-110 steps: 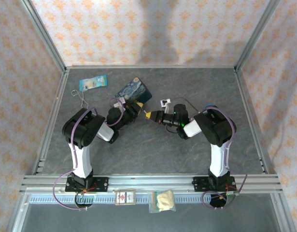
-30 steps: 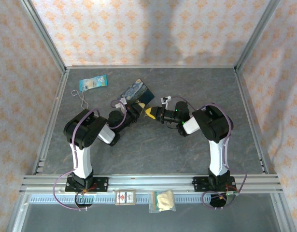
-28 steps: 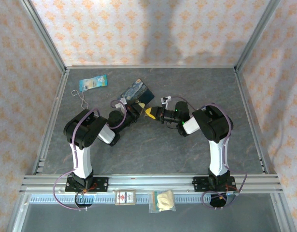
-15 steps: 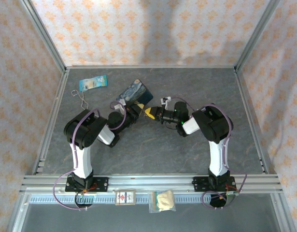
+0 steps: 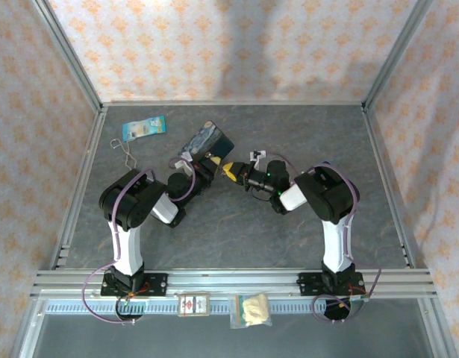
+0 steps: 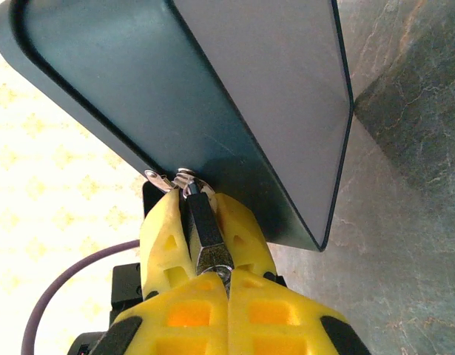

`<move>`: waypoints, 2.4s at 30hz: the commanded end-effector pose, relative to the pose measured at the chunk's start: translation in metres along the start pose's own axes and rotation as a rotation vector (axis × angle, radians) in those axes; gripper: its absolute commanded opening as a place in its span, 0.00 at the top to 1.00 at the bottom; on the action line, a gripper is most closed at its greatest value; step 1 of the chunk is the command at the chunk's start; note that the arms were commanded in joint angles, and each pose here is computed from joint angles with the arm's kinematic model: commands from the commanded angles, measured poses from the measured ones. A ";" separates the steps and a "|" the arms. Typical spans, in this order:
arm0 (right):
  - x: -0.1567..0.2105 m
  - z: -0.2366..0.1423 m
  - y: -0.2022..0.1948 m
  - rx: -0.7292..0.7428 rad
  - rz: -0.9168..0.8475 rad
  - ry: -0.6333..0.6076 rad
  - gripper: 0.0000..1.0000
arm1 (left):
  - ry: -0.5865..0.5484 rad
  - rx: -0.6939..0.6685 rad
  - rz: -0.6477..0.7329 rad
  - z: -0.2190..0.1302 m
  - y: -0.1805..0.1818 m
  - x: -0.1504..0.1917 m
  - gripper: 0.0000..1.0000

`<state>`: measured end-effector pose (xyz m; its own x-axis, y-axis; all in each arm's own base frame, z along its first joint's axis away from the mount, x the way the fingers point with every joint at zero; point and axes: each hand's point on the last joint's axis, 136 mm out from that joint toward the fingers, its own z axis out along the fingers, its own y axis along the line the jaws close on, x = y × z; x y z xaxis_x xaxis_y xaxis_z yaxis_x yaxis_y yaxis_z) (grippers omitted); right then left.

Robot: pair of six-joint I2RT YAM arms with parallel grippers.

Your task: Unlock a padlock with a key

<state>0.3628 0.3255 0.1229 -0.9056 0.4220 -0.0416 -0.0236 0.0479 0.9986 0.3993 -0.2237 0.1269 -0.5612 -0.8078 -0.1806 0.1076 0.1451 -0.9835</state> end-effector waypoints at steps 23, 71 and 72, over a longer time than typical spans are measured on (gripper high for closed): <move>0.004 0.002 0.106 -0.486 0.813 0.112 1.00 | 0.136 0.276 0.249 -0.010 -0.046 0.042 1.00; -0.016 -0.014 0.034 0.234 -0.459 -0.166 0.51 | 0.002 0.181 0.008 -0.013 -0.042 0.004 1.00; -0.013 -0.011 0.035 0.221 -0.464 -0.149 0.52 | 0.001 0.182 0.008 -0.013 -0.042 0.003 1.00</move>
<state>0.3714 0.3094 0.1480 -0.7732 0.4756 -0.4194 -0.2079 0.4347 0.8763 0.3887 -0.2221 0.1220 -0.5683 -0.8056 -0.1674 0.1111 0.1265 -0.9857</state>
